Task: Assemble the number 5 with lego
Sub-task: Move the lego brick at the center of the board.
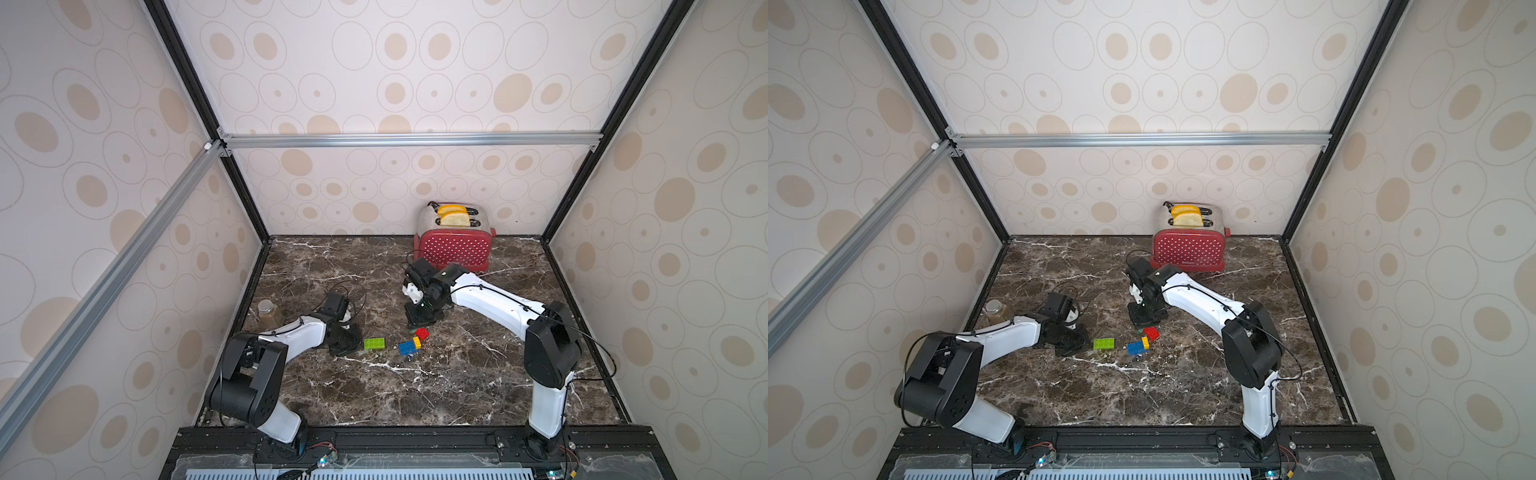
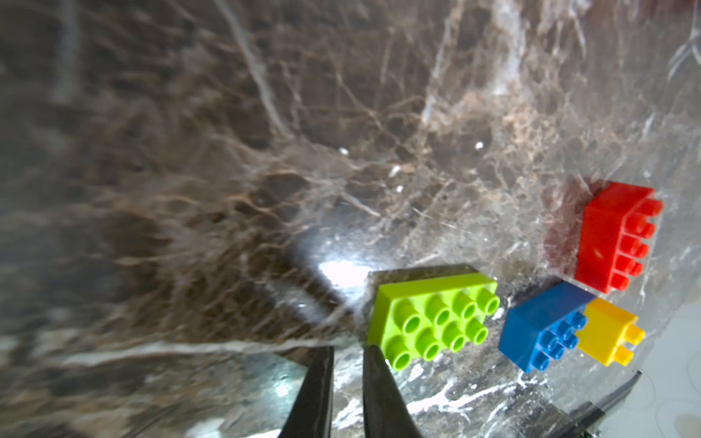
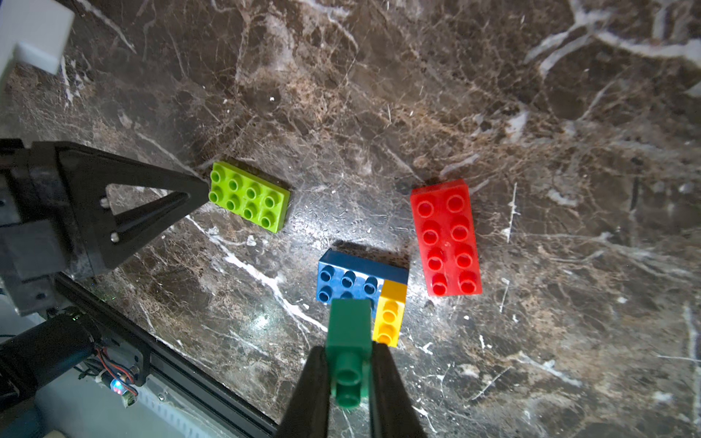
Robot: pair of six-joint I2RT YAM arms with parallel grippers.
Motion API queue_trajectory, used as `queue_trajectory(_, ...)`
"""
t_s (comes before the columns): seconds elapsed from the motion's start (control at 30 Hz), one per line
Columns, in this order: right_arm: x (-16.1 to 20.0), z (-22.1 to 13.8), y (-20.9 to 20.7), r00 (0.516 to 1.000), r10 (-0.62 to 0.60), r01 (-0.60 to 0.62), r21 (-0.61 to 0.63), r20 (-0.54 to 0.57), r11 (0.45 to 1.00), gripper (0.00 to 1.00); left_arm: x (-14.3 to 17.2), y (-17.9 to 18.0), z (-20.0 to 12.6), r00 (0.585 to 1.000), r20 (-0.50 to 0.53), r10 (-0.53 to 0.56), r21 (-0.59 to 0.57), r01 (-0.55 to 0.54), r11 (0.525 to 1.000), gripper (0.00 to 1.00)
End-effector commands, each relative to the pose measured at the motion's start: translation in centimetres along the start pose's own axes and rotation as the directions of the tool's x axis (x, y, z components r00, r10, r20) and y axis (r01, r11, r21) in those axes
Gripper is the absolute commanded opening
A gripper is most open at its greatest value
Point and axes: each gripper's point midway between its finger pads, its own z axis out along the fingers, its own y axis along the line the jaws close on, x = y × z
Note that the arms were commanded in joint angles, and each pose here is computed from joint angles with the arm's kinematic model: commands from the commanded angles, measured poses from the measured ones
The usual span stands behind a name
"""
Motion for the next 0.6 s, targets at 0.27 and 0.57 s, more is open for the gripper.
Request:
queue_trajectory(0.27,-0.5,1.8,1.0,0.999,-0.009,0.009,-0.021,-0.043,1.0,0.13,2.0,-0.2,0.4,0.995,-0.087,0.051,-0.002,-0.051,0.999,0.18)
queue_trajectory(0.57,-0.9,3.1,2.5,0.997,-0.045,0.044,-0.016,-0.063,0.999,0.13,1.7,0.2,-3.0,0.997,-0.006,0.077,-0.066,-0.077,0.995,0.24)
